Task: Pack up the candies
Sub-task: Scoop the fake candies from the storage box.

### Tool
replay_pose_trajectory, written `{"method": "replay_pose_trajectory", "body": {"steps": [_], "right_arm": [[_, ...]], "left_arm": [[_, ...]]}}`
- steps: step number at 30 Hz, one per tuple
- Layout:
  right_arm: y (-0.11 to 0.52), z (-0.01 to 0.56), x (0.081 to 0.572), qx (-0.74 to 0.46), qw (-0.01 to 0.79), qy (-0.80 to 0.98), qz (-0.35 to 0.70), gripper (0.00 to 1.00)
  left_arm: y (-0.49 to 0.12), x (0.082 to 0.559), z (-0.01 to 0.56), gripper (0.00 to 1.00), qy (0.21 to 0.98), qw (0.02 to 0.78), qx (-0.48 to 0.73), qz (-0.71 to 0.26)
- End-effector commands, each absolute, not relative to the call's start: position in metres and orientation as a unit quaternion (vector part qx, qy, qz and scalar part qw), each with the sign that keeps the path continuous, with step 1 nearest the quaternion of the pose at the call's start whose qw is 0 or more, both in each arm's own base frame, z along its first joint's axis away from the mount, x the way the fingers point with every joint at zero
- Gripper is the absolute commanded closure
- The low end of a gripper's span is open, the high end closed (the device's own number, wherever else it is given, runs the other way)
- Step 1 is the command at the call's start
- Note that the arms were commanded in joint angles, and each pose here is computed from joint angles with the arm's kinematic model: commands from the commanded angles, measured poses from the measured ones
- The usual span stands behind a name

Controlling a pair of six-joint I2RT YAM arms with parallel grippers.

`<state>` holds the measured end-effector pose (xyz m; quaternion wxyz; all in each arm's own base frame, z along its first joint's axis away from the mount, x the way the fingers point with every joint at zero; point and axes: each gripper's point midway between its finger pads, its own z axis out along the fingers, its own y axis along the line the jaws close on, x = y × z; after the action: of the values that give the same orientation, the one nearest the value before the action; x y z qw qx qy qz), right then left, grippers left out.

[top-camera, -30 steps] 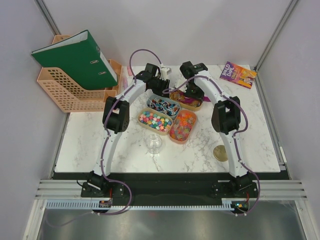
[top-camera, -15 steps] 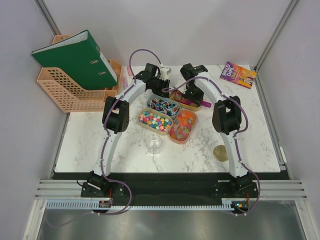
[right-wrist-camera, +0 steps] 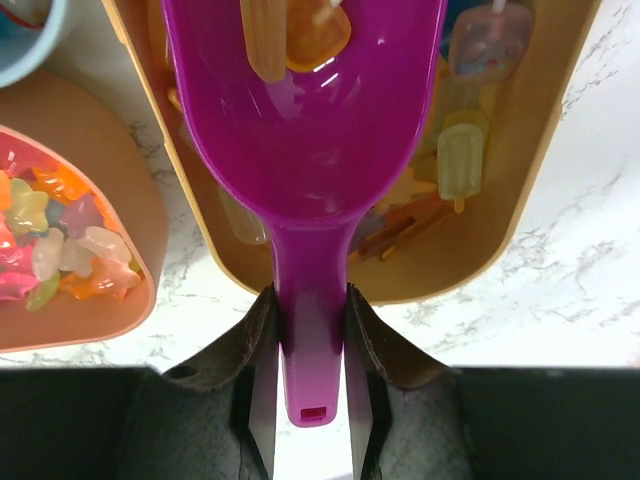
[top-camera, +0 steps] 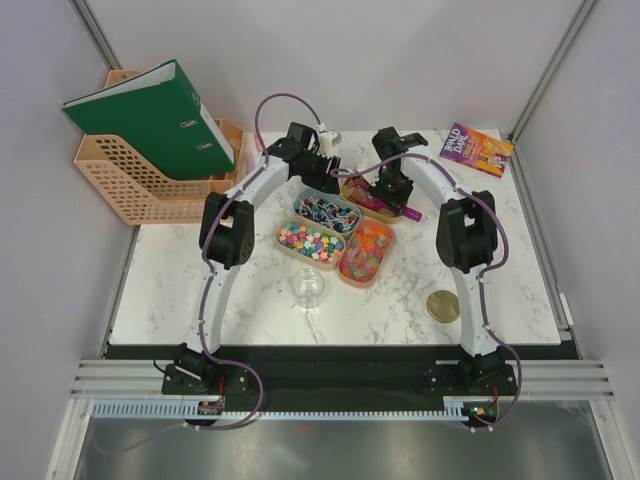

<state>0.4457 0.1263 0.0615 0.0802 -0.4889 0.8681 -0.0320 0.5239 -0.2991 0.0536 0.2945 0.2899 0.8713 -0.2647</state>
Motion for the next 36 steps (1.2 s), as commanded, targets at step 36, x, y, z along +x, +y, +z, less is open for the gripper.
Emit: {"method": "replay_pose_trajectory", "body": {"steps": [36], "right_arm": [[0.130,0.120,0.457,-0.421,0.295,0.854,0.081,1.00]], "left_arm": [[-0.181,0.515,0.207,0.18,0.857,0.434,0.262,-0.090]]}}
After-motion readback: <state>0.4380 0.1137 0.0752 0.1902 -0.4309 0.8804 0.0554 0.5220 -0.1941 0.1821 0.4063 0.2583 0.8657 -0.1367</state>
